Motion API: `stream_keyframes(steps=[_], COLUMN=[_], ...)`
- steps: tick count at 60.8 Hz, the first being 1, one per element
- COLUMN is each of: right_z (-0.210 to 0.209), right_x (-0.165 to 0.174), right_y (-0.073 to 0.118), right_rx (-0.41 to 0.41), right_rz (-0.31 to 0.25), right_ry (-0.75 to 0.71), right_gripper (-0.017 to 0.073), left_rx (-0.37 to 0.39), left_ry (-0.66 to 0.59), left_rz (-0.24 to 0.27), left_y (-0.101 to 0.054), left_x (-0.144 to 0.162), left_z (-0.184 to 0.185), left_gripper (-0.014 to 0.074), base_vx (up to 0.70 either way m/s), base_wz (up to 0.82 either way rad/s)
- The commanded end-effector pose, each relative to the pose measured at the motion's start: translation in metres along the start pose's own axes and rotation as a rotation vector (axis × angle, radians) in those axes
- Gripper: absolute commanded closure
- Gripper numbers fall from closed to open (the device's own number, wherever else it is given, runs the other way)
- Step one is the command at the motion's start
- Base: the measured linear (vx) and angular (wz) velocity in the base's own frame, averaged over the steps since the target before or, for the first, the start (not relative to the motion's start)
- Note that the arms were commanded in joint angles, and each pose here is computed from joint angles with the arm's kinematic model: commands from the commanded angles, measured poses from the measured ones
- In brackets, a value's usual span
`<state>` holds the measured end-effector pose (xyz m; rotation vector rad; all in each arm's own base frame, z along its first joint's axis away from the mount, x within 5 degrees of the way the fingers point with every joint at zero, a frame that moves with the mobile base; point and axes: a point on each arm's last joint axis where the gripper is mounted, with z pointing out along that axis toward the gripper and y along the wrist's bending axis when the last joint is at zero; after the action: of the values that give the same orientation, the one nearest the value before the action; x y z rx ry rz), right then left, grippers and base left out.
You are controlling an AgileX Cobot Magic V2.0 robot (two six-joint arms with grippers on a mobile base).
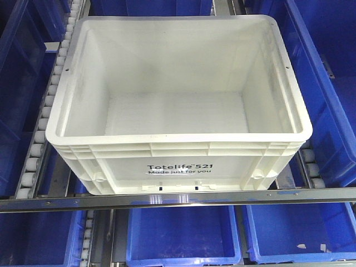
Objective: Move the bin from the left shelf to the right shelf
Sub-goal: 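Raise both open grippers away from the tote rims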
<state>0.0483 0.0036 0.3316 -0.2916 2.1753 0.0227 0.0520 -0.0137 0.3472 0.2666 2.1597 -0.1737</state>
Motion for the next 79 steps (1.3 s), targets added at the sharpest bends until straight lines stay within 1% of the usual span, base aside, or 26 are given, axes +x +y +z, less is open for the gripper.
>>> stream_keyframes(steps=[1,9,10,12,16,20,21,25,27,28,35,36,44,53,69,74,79], right_z=[-0.004,-0.004,-0.004,-0.004,-0.004,-0.004,-0.004,-0.004,-0.004,-0.004,-0.004,-0.004,-0.004,-0.004,-0.004,-0.004,-0.004], right_x=[-0.011,-0.011,-0.011,-0.011,-0.010,-0.010,-0.010,-0.010,-0.010,-0.010,-0.010,-0.010,-0.009,-0.009,-0.009,-0.009,-0.009], right_y=[-0.002,-0.002,-0.002,-0.002,-0.002,-0.002,-0.002,-0.002,-0.002,-0.002,-0.002,-0.002,-0.002,-0.002,-0.002,-0.002,-0.002], right_rx=[0.016,0.016,0.016,0.016,0.016,0.016,0.016,0.016,0.016,0.016,0.016,0.016,0.017,0.017,0.017,0.017,0.017], right_rz=[-0.010,-0.010,-0.010,-0.010,-0.010,-0.010,-0.010,-0.009,-0.009,-0.009,-0.009,-0.009,-0.009,-0.009,-0.009,-0.009,-0.009], right_ry=[-0.068,-0.068,-0.068,-0.068,-0.067,-0.067,-0.066,-0.065,-0.065,-0.065,-0.065,-0.058,-0.050,-0.048,-0.050,-0.050,-0.050], right_gripper=[0.0567,0.0567,0.0567,0.0567,0.0567,0.0567,0.0567,0.0567,0.0567,0.0567,0.0567,0.0567,0.0567,0.0567,0.0567,0.0567,0.0567], left_rx=[0.008,0.000,-0.008,-0.034,-0.083,-0.124,-0.133,-0.174,-0.189,-0.197,-0.232,-0.234,-0.215,-0.219,-0.219,-0.220,-0.223], left_ry=[-0.073,-0.088,-0.085,-0.088,-0.112,-0.209,-0.206,-0.337,-0.369,-0.404,-0.497,-0.556,-0.617,-0.659,-0.647,-0.654,-0.687], left_rz=[-0.008,-0.014,-0.019,-0.010,-0.021,-0.041,-0.045,-0.063,-0.075,-0.081,-0.128,-0.152,-0.184,-0.184,-0.182,-0.168,-0.157], left_y=[-0.001,0.000,0.001,0.003,0.006,0.009,0.009,0.011,0.012,0.013,0.015,0.016,0.016,0.017,0.017,0.017,0.017], left_x=[-0.011,-0.002,0.000,0.005,0.016,0.026,0.032,0.041,0.049,0.051,0.073,0.086,0.102,0.117,0.118,0.117,0.114], left_z=[-0.004,-0.006,-0.005,-0.004,0.001,0.008,0.012,0.021,0.026,0.029,0.046,0.055,0.066,0.079,0.079,0.079,0.077], left_gripper=[0.0592,0.0592,0.0592,0.0592,0.0592,0.0592,0.0592,0.0592,0.0592,0.0592,0.0592,0.0592,0.0592,0.0592,0.0592,0.0592,0.0592], base_vx=[0.00,0.00,0.00,0.00,0.00,0.00,0.00,0.00,0.00,0.00,0.00,0.00,0.00,0.00,0.00,0.00,0.00], base_wz=[0.00,0.00,0.00,0.00,0.00,0.00,0.00,0.00,0.00,0.00,0.00,0.00,0.00,0.00,0.00,0.00,0.00])
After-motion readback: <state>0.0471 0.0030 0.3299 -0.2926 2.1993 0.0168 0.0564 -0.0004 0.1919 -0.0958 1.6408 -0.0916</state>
